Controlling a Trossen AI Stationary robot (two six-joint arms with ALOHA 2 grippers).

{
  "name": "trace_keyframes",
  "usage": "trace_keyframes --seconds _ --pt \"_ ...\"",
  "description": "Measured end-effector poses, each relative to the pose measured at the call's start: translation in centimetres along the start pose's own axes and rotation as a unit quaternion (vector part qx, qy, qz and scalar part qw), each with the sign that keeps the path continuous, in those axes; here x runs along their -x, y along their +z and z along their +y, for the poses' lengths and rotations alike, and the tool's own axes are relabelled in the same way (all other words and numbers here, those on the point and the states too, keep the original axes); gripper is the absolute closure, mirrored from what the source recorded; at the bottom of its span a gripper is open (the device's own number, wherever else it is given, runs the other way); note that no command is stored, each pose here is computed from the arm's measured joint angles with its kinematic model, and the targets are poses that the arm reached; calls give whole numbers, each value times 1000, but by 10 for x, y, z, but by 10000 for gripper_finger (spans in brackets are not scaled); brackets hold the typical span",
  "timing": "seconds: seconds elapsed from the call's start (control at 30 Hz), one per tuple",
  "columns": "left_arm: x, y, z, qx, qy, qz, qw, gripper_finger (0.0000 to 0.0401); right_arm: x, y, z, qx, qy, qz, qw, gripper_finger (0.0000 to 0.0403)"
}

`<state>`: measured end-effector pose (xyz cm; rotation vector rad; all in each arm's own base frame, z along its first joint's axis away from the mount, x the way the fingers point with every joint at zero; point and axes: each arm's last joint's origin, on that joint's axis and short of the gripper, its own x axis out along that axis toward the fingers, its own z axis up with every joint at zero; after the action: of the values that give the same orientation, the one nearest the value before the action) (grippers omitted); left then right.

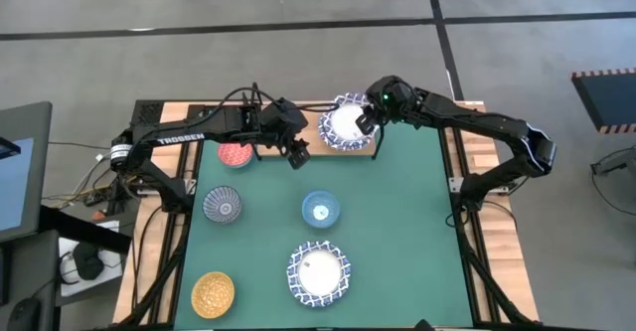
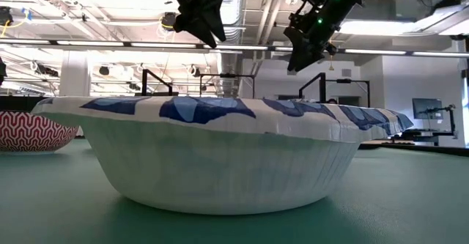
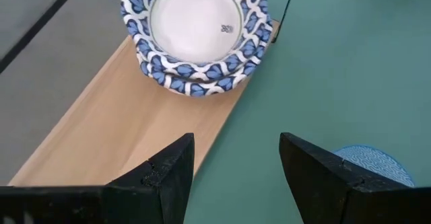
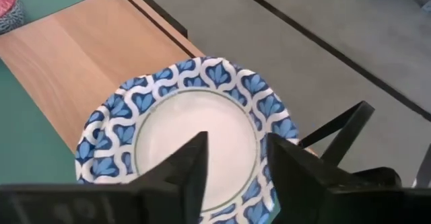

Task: Place and stack bowls onto a shelf
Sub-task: Stack the right white patterned bowl on top of the other white patterned bowl on the shelf

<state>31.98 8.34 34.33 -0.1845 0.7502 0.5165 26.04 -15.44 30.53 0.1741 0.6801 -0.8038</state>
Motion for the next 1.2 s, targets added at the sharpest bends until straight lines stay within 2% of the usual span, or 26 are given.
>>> trace_keyframes --seconds 0.13,0.23,0.37,0.53,0.67,0.77,0.93,1.1,1.2 --pt "0 0 0 0 3 -1 1000 198 0 1 0 -2 0 -4 1000 191" --pt "0 1 0 1 6 -4 1000 198 3 5 0 -4 5 -10 1000 185" --pt "-3 7 -2 -9 3 -36 999 198 4 6 2 -11 35 -5 999 195" --pt "-23 25 -2 -54 5 -117 992 198 19 19 3 -81 51 -24 995 221" --pt "-51 40 15 -23 27 -177 984 198 62 40 0 -159 76 -65 982 238" --pt "-77 47 33 -4 42 -209 977 198 92 46 1 -190 100 -80 974 245" --pt "-122 52 57 25 -13 -264 964 198 131 44 3 -205 132 -106 964 248" --pt "-166 47 75 74 10 -237 969 198 148 32 8 -210 121 -89 966 249" --pt "-186 42 86 87 35 -195 976 198 154 24 13 -210 108 -72 969 249"
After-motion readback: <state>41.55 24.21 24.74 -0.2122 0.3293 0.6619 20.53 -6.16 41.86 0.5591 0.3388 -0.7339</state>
